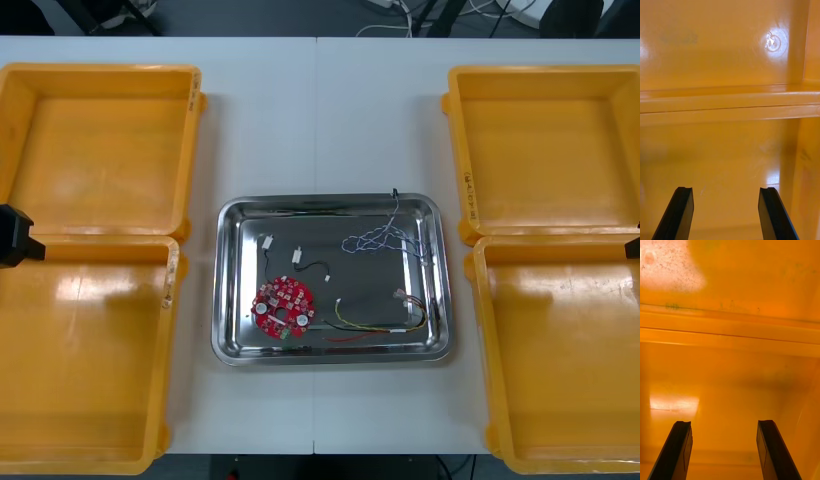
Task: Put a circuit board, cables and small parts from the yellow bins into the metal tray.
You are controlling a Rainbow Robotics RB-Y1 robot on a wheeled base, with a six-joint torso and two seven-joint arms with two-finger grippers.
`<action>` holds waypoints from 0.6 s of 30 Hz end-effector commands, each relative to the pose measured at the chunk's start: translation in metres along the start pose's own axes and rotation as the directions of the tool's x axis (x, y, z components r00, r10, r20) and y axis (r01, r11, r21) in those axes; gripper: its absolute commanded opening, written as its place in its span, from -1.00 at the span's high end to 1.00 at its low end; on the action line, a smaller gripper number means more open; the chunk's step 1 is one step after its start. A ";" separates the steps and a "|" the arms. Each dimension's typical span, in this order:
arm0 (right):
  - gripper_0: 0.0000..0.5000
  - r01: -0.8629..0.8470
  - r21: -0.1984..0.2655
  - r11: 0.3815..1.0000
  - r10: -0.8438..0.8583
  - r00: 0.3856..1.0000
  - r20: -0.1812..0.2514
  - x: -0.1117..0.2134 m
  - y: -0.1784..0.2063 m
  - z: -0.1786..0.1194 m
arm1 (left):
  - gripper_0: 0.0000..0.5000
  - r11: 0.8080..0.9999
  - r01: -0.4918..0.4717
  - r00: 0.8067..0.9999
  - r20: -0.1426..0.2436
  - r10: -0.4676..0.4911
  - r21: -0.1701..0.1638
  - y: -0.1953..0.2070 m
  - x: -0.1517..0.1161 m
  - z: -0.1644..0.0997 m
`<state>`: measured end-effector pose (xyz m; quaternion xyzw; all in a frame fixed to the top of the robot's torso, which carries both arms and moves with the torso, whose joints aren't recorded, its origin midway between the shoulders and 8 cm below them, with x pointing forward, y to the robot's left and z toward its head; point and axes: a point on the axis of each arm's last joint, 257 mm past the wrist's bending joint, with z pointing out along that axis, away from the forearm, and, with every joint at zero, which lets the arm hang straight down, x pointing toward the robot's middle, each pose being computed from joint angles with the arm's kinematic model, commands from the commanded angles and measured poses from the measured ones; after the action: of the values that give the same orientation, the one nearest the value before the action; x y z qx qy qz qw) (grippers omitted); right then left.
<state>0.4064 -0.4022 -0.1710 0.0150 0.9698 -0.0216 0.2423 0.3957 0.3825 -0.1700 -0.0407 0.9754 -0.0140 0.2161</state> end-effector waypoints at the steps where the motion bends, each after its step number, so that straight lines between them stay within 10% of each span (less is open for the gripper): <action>1: -1.00 -0.031 0.038 0.999 0.029 0.999 0.034 -0.009 -0.014 -0.018 | -1.00 0.990 -0.124 0.991 0.041 0.127 -0.065 0.018 0.000 -0.014; 18: -1.00 -0.031 0.038 0.999 0.029 0.999 0.034 -0.009 -0.014 -0.018 | -1.00 0.985 -0.157 0.985 0.057 0.162 -0.078 0.018 0.008 -0.015</action>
<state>0.4064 -0.4022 -0.1710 0.0151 0.9699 -0.0216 0.2422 0.3799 0.3806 -0.1810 -0.0182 0.9743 -0.0023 0.2246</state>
